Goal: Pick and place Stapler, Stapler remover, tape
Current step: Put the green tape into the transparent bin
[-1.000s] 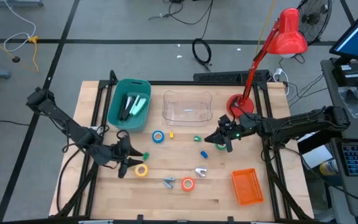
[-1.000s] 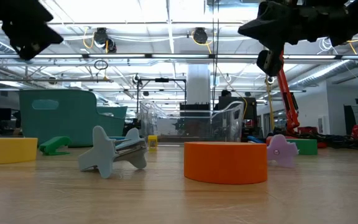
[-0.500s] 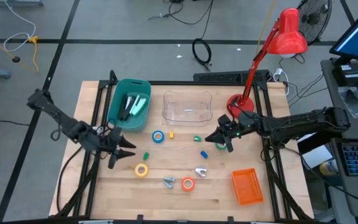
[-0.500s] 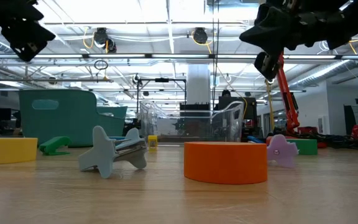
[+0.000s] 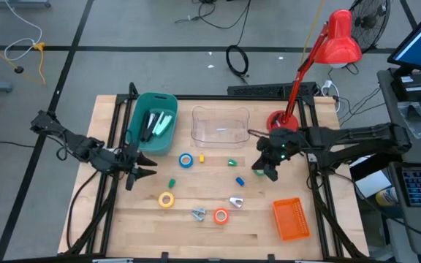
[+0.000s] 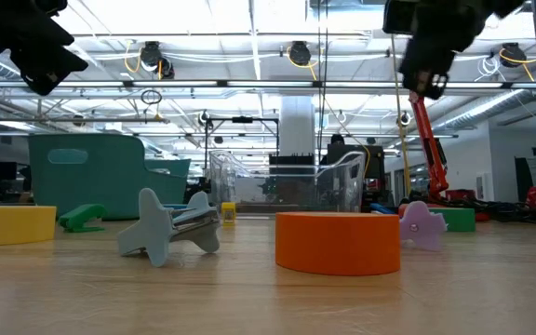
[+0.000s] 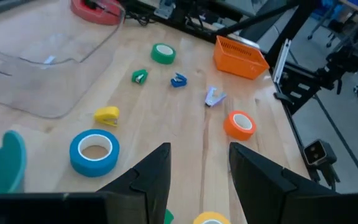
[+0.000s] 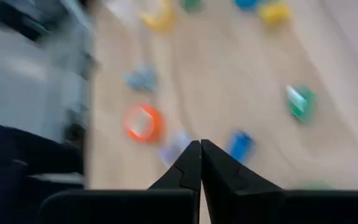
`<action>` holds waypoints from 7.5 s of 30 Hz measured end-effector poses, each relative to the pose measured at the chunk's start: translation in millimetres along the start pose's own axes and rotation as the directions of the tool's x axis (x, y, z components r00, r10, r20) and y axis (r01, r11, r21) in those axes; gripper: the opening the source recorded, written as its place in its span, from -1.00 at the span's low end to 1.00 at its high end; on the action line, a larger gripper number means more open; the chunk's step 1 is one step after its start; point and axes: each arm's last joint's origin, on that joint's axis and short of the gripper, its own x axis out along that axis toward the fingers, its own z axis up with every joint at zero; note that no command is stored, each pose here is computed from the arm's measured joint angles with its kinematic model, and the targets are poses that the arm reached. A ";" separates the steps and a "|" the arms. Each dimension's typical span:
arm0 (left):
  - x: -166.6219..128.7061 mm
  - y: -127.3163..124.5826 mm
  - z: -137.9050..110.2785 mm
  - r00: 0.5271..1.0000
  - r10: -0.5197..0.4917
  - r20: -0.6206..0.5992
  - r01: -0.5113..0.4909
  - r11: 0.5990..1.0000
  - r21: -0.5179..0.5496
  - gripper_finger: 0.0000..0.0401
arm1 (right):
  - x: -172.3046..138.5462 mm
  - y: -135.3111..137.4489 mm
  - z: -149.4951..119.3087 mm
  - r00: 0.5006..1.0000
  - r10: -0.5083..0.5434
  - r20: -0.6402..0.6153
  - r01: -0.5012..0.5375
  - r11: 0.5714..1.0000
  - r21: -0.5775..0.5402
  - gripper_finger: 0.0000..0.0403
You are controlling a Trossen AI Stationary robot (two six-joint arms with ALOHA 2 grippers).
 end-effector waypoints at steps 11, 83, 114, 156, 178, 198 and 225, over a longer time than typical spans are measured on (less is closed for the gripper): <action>-13.9 13.6 3.5 0.998 0.046 0.053 -0.046 0.999 0.003 -0.19 | 9.7 -11.4 -15.6 0.921 -0.201 -0.334 0.252 0.960 0.118 -1.00; -14.5 18.9 3.4 0.995 0.090 0.050 -0.088 0.995 -0.049 -0.19 | 68.0 -80.2 -66.4 0.870 -0.346 -0.351 0.479 0.760 0.438 -0.83; -14.5 18.9 3.4 0.995 0.089 0.049 -0.087 0.995 -0.040 -0.19 | -6.8 -6.5 18.8 0.698 0.419 0.581 -0.303 0.908 -0.290 -0.82; -14.5 19.0 4.1 0.993 0.101 0.063 -0.096 0.993 -0.073 -0.19 | 52.6 -111.8 119.4 0.750 -0.648 0.134 0.609 0.755 0.244 -0.81; -14.6 19.3 4.4 0.991 0.112 0.070 -0.108 0.993 -0.054 -0.19 | 88.5 -150.1 107.4 0.810 -0.585 -0.050 0.573 0.769 0.284 -0.81; -14.6 19.3 4.3 0.991 0.112 0.070 -0.109 0.993 -0.054 -0.19 | 89.5 -149.0 109.2 0.829 -0.558 -0.032 0.547 0.798 0.253 -0.61; -14.6 19.3 4.3 0.991 0.112 0.069 -0.109 0.993 -0.055 -0.19 | 89.4 -148.8 104.7 0.833 -0.548 -0.080 0.549 0.800 0.241 -0.59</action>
